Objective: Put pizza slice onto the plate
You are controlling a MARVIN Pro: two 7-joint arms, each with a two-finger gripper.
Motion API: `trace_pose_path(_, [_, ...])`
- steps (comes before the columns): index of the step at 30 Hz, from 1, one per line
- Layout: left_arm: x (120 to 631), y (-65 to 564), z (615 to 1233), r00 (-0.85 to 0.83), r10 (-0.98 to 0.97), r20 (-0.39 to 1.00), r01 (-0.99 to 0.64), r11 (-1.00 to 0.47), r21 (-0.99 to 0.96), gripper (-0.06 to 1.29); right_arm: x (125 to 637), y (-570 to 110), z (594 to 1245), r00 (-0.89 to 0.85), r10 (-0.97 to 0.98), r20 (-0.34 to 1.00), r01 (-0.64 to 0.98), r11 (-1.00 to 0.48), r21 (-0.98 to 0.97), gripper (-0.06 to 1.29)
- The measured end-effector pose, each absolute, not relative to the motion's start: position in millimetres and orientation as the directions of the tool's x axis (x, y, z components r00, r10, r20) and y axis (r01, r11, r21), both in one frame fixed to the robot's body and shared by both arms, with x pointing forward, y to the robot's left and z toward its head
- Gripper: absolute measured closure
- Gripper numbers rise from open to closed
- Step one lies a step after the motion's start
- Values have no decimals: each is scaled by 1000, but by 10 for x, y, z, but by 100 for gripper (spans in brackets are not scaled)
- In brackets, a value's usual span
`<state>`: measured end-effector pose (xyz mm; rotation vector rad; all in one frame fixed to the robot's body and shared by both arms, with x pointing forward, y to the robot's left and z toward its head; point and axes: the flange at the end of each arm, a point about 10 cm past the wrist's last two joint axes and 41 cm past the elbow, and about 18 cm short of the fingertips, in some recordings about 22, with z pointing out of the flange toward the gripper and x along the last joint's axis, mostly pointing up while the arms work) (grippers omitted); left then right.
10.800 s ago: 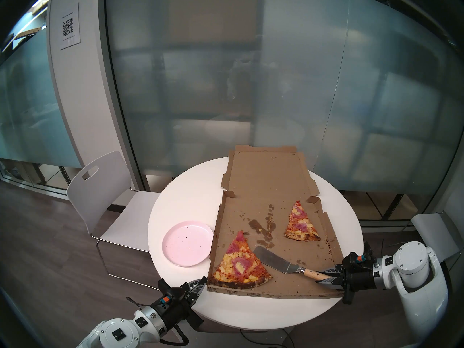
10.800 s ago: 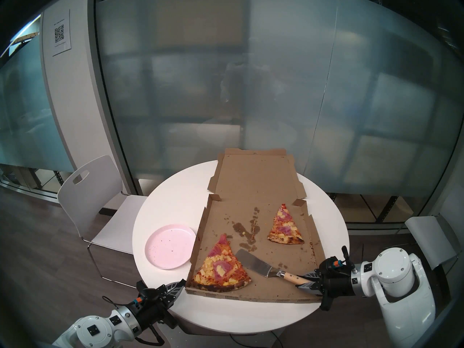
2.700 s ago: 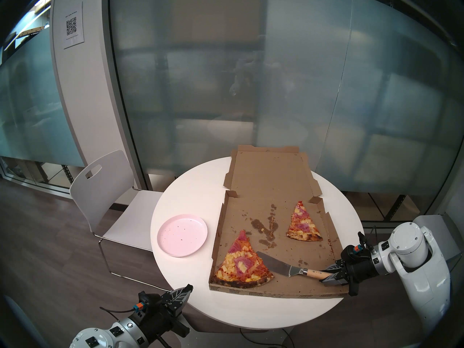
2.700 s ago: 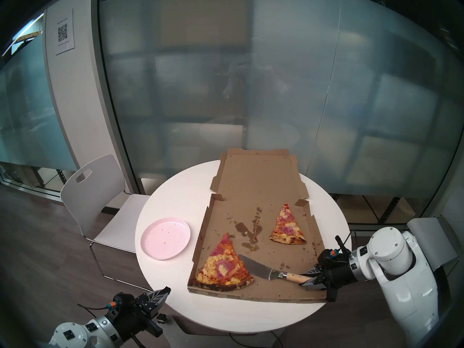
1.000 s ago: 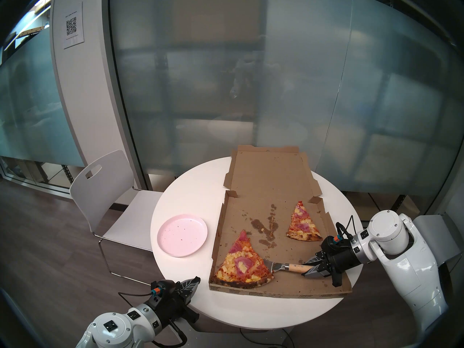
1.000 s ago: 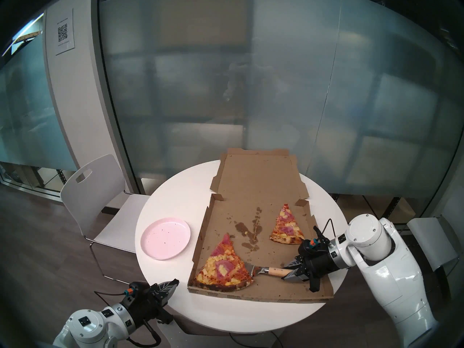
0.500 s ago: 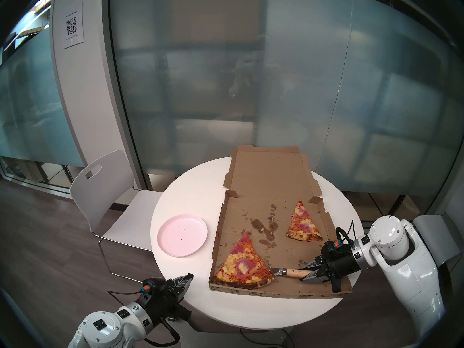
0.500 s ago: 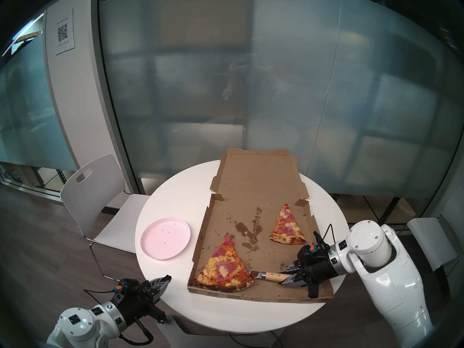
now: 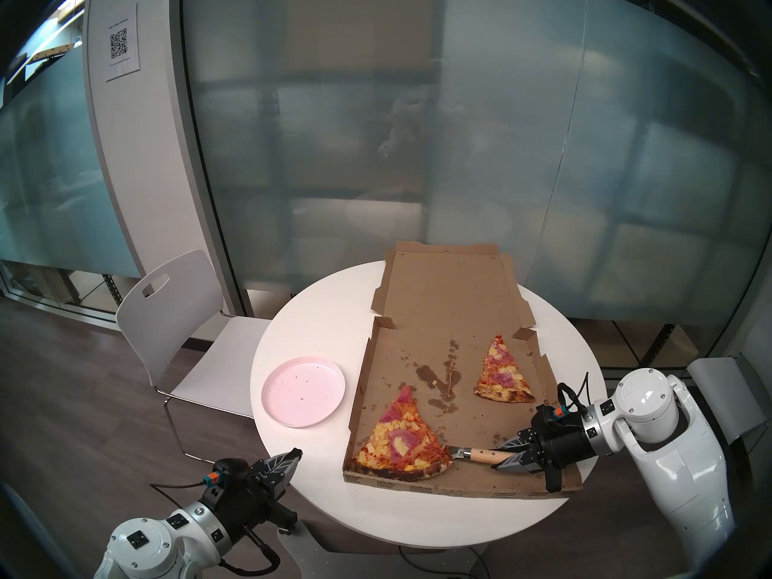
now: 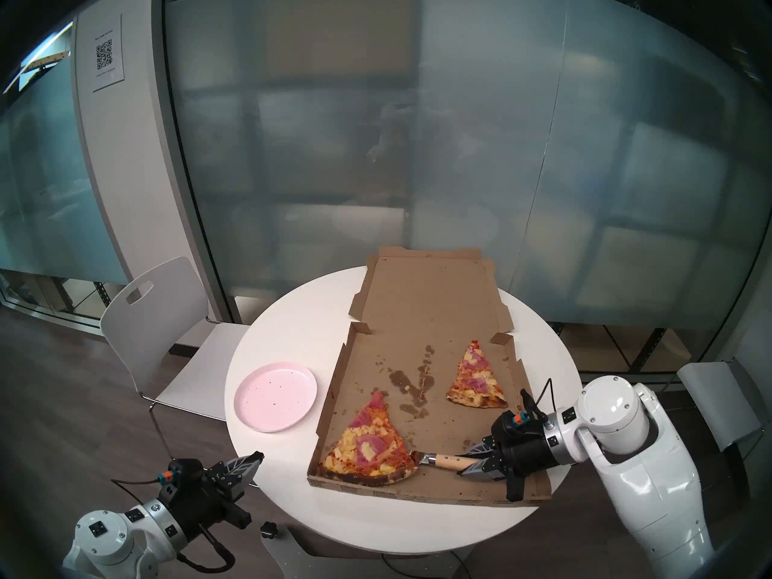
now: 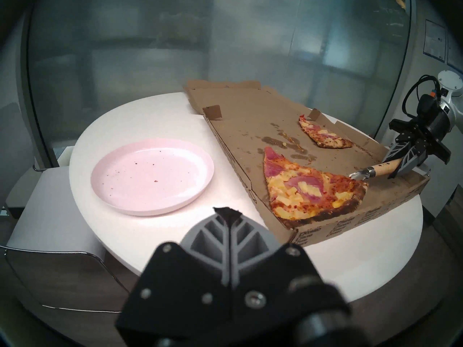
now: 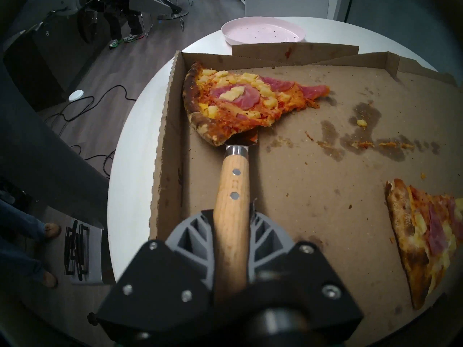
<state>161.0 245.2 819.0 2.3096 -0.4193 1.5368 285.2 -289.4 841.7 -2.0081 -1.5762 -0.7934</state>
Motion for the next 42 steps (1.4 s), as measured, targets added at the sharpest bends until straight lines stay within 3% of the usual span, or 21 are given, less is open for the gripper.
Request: trace_pose_path(42, [1442,2614,8525,309,-10,951,-396,-910,120,125,2678,-2944,8710,166,614,771,952,-303,37,106])
